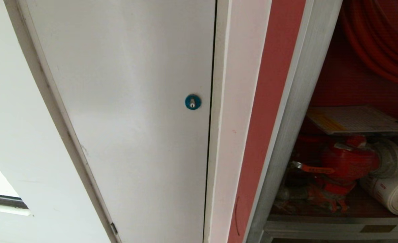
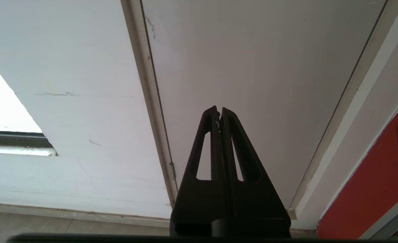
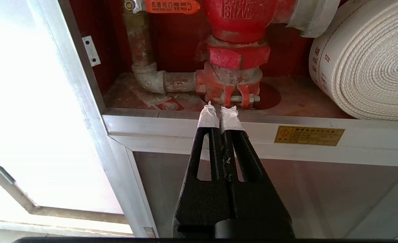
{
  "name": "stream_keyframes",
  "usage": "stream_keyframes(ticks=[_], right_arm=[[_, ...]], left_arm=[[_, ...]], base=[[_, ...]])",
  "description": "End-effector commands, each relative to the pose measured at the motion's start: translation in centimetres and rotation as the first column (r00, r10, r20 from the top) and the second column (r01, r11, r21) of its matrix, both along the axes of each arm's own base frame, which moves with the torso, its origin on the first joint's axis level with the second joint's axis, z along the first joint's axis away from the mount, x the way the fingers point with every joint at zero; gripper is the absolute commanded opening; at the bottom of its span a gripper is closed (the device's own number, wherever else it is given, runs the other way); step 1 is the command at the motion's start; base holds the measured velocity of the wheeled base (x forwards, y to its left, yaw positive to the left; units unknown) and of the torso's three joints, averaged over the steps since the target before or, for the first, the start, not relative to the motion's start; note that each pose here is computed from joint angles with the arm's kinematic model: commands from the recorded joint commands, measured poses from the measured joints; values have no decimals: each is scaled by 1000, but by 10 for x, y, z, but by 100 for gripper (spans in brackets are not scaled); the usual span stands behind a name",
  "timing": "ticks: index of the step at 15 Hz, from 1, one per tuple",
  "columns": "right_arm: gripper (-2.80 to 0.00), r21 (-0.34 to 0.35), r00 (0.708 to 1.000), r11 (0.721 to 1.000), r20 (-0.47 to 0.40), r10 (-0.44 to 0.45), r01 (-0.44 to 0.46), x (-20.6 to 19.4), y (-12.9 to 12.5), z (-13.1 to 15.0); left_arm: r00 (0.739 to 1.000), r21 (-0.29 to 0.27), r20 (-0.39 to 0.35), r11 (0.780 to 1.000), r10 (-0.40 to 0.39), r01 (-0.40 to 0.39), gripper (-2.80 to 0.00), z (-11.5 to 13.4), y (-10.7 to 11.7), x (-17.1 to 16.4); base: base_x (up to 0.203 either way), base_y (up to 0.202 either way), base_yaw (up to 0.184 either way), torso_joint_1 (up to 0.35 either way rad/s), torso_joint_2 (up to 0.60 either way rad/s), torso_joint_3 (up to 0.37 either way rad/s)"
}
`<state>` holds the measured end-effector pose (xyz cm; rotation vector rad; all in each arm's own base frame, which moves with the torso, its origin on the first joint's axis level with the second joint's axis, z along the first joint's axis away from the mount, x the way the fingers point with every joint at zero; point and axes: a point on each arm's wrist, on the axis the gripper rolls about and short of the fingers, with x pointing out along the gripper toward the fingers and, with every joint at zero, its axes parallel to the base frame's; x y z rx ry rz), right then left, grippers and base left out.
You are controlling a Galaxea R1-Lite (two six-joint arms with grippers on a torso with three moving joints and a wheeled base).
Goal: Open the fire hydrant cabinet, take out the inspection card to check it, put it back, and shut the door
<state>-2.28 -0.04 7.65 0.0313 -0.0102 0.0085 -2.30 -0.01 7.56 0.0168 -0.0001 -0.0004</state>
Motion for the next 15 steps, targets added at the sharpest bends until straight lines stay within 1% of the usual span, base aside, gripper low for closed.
stream_keyframes(ticks=[1, 6, 8, 9, 11, 12, 13, 14, 15], right_arm=[[-280, -4, 1000, 1000, -6, 1, -1, 0, 0, -1], [-280, -7, 1000, 1000, -6, 1, -1, 0, 0, -1], [-280, -5, 1000, 1000, 8, 0, 0, -2, 0, 7], [-280, 3, 999, 1000, 41, 0, 0, -6, 0, 25], [-280, 56, 999, 998, 52, 9, -12, -5, 0, 70], [-280, 99, 999, 994, 43, 33, -37, 0, 1, 94], [-280, 137, 998, 988, 31, 63, -66, 6, 1, 112], [-280, 178, 996, 980, 10, 92, -92, 14, 2, 124], [-280, 239, 992, 964, -20, 121, -113, 24, 3, 134]], left_arm=[[1000, 0, -1, 1000, 0, 0, -280, 0, 0, 0], [1000, 0, -1, 1000, 0, 0, -280, 0, 0, 0], [1000, 0, -2, 1000, 0, 0, -280, 0, 0, 0], [1000, 0, -2, 1000, 0, 0, -280, 0, 0, 0], [1000, 0, 0, 1000, 0, 0, -280, 0, 0, 0], [1000, 0, 0, 1000, 0, 0, -280, 0, 0, 0], [1000, 0, -2, 1000, 0, 0, -280, 0, 0, 0], [1000, 0, -1, 1000, 0, 0, -280, 0, 0, 0], [1000, 0, 0, 1000, 0, 0, -280, 0, 0, 0]], base=[[0, 0, 0, 0, 0, 0], [0, 0, 0, 0, 0, 0], [0, 0, 0, 0, 0, 0], [0, 0, 0, 0, 0, 0], [0, 0, 0, 0, 0, 0], [0, 0, 0, 0, 0, 0], [0, 0, 0, 0, 0, 0], [0, 0, 0, 0, 0, 0], [0, 0, 0, 0, 0, 0]])
